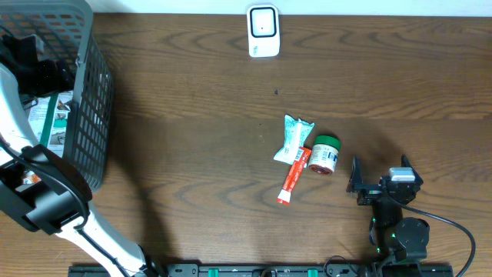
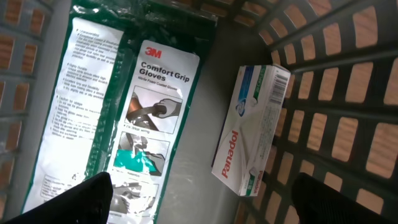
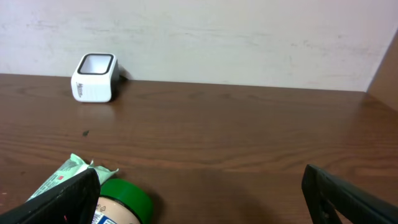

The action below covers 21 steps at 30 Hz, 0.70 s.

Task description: Scan the item barcode

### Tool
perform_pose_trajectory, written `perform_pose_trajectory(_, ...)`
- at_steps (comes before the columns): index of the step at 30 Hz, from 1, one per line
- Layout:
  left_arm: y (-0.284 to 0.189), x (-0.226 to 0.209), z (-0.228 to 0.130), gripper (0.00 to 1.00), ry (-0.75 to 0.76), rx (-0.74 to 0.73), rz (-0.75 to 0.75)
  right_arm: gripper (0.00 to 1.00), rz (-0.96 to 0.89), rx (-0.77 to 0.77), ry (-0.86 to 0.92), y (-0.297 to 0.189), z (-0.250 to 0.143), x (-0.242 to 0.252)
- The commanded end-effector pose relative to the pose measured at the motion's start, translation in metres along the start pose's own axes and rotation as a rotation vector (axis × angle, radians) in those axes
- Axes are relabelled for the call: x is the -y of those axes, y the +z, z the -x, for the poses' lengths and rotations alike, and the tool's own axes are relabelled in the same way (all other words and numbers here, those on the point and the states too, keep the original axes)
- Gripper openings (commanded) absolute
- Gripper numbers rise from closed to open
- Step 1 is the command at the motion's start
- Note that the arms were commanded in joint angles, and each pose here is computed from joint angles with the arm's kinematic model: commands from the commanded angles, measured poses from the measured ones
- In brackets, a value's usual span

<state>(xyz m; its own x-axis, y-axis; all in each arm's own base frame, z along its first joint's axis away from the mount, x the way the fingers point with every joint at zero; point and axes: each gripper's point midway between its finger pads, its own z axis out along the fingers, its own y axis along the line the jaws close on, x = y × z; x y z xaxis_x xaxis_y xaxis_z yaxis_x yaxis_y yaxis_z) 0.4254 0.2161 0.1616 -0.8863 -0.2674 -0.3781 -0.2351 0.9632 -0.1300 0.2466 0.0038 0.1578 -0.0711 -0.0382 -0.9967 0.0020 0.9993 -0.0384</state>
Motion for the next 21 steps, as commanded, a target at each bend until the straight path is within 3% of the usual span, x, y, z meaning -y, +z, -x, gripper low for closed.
perform_pose_trajectory(1,0.018,0.000,-0.009,0.92,0.069,-0.046,-0.028,0.99,0.003,-0.005,-0.006,0.000,-0.001,-0.001)
perform_pose_trajectory(12,0.072,0.005,-0.037,0.93,0.089,-0.177,-0.137,0.99,0.003,-0.005,-0.006,0.000,-0.001,-0.001)
perform_pose_trajectory(21,0.078,0.019,-0.038,0.93,0.134,-0.164,-0.238,0.99,0.003,-0.005,-0.006,0.000,-0.001,-0.001)
